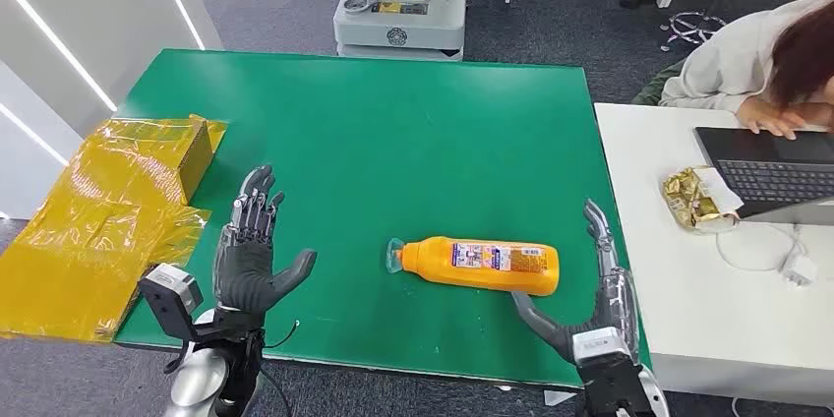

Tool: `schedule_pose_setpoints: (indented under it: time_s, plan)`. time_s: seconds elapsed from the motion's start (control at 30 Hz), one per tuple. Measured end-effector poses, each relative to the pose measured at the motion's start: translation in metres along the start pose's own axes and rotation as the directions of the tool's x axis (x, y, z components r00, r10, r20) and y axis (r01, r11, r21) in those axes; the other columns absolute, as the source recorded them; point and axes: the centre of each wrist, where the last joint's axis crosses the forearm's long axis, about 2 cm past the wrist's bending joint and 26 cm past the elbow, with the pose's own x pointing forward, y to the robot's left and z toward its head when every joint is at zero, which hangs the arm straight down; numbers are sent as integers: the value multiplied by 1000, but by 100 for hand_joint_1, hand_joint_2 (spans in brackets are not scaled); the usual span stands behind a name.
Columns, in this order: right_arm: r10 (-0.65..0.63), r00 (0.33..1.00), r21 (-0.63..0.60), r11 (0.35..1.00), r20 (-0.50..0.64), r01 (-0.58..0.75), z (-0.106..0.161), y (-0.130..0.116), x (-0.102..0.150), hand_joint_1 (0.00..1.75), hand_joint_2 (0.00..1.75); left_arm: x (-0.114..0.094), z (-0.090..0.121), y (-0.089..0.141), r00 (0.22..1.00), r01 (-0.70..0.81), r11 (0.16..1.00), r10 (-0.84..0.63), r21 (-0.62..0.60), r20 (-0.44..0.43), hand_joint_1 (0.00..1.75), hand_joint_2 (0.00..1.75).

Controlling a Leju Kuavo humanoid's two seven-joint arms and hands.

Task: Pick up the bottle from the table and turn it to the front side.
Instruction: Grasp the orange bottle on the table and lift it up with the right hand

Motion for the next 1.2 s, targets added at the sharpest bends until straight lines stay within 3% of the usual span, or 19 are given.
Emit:
schedule_pose_setpoints:
  time_s: [0.2,0.4,0.7,0.97,1.2]
  plan:
    - [46,999,42,998,-26,-45,-11,-2,-8,0,175,-4,-2,-2,1000,-12,1000,12,-13,-9,0,175]
    - [159,976,248,961,-152,-118,-44,-6,-29,0,175,-9,-7,-3,999,-33,998,32,-48,-23,0,175]
    - [369,902,571,800,-225,-185,-119,-15,-64,0,175,-15,-22,-1,999,-36,996,33,-80,-37,0,175]
    - [437,866,654,733,-242,-187,-132,-22,-77,0,175,-17,-22,1,998,-30,996,26,-83,-49,0,175]
    - [541,809,795,584,-230,-164,-149,-25,-82,0,175,-18,-25,2,997,-31,996,26,-78,-69,0,175]
